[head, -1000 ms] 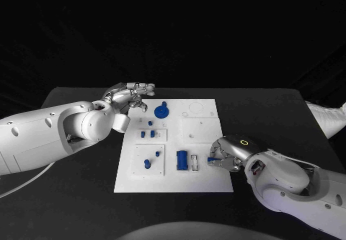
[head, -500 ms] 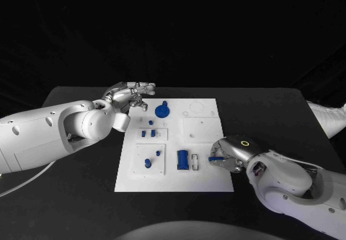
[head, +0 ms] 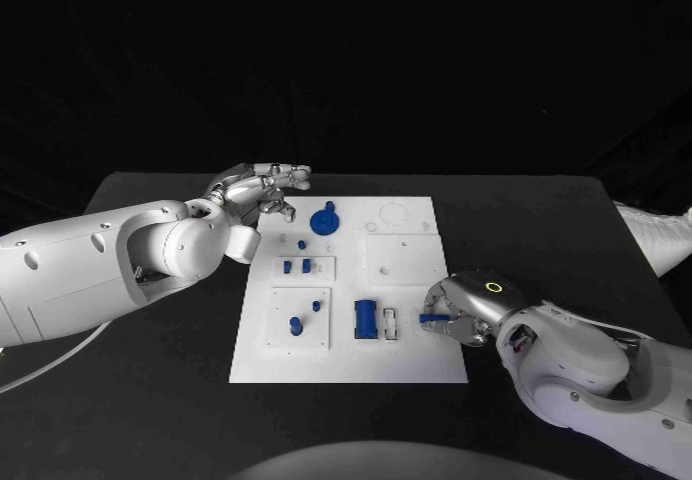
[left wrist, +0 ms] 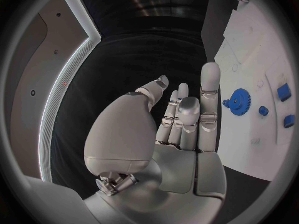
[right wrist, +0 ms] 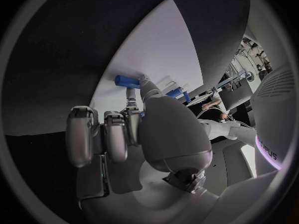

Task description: Assemble the parts on the task board

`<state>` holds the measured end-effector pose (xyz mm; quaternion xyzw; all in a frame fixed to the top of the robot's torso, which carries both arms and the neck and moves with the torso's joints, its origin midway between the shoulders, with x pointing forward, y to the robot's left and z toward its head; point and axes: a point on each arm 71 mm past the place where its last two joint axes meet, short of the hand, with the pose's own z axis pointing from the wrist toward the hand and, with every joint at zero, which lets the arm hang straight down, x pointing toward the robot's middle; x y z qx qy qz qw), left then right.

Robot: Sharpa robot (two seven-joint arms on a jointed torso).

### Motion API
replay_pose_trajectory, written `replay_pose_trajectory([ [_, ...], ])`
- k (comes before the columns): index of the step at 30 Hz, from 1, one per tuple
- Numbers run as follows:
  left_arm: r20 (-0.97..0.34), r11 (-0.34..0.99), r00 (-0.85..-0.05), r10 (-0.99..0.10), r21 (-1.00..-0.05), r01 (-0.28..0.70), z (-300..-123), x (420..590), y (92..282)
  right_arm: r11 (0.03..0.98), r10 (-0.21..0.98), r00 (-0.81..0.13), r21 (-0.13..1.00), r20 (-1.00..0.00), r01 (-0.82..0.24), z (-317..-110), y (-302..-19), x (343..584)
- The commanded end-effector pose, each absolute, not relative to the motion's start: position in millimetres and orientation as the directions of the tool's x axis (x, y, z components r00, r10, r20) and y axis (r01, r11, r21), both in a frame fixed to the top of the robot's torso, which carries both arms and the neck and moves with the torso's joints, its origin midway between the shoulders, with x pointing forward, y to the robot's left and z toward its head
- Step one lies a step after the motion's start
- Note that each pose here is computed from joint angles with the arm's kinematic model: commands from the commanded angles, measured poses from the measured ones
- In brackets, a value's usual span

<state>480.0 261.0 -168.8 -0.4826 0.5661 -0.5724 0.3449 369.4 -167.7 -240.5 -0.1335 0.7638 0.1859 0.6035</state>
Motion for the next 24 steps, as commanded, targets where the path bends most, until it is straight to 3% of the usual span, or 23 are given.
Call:
replay_pose_trajectory([
  [1,0.166,-0.125,-0.316,-0.934,-0.981,-0.146,-167.9,479.7,259.2,0.910,-0.030,-0.276,0.088,-0.961,-0.404,-251.8,-174.7,367.5],
  [24,0.167,-0.125,-0.318,-0.933,-0.981,-0.146,-168.0,479.6,258.9,0.905,-0.024,-0.270,0.093,-0.963,-0.414,-249.2,-179.2,366.7],
])
